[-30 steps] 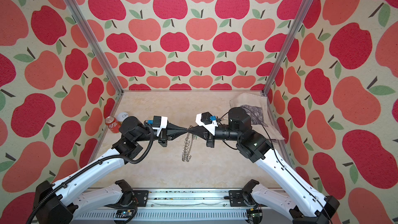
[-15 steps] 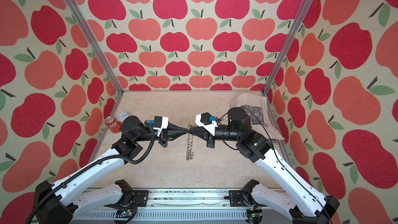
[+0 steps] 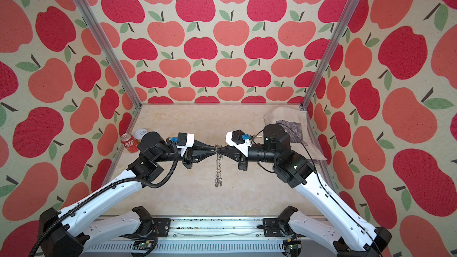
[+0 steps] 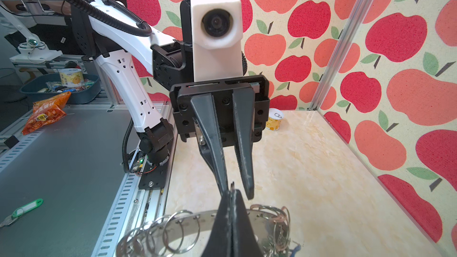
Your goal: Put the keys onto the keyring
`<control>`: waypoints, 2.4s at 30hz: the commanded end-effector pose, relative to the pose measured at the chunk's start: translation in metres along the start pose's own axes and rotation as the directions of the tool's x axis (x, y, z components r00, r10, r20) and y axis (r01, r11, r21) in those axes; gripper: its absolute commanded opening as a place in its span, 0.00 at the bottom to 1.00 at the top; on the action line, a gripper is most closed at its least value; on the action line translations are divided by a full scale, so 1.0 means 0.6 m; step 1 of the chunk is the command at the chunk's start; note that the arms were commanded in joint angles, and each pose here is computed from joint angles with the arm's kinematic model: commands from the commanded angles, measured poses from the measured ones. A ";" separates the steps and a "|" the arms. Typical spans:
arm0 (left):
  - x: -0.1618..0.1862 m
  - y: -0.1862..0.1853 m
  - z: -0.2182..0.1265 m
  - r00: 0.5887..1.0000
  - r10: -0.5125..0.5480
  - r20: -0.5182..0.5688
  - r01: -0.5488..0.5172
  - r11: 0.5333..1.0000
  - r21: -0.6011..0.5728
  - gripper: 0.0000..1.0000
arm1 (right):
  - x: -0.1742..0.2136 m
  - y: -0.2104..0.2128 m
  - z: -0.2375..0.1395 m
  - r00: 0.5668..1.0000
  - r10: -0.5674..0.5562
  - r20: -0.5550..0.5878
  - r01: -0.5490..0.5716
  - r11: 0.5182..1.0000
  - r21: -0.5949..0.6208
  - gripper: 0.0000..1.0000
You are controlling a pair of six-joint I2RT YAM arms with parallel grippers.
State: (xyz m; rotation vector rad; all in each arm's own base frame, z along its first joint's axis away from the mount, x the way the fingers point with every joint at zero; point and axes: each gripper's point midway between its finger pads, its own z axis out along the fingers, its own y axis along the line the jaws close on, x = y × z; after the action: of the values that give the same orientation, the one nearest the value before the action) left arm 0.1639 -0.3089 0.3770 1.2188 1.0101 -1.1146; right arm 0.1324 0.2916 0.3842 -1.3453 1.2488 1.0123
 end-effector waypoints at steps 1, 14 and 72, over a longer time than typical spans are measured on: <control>-0.024 -0.004 0.001 0.999 0.039 0.022 -0.040 0.999 0.017 0.19 | -0.033 0.002 -0.010 0.998 -0.045 0.051 0.045 0.999 0.009 0.00; -0.027 -0.005 0.002 0.999 0.041 0.024 -0.042 0.999 0.021 0.18 | -0.033 0.003 -0.007 0.998 -0.041 0.055 0.042 0.999 -0.004 0.00; 0.063 0.043 -0.071 0.987 -0.158 -0.001 0.151 0.943 -0.295 0.00 | 0.385 -0.338 -0.135 0.583 0.813 -0.015 -0.454 0.340 0.824 0.97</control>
State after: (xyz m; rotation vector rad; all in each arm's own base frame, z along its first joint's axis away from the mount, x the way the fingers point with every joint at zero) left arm 0.1950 -0.2752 0.3207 0.9808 1.3264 -1.0394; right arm 0.3429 0.1834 0.2139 -0.3993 2.2724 0.6002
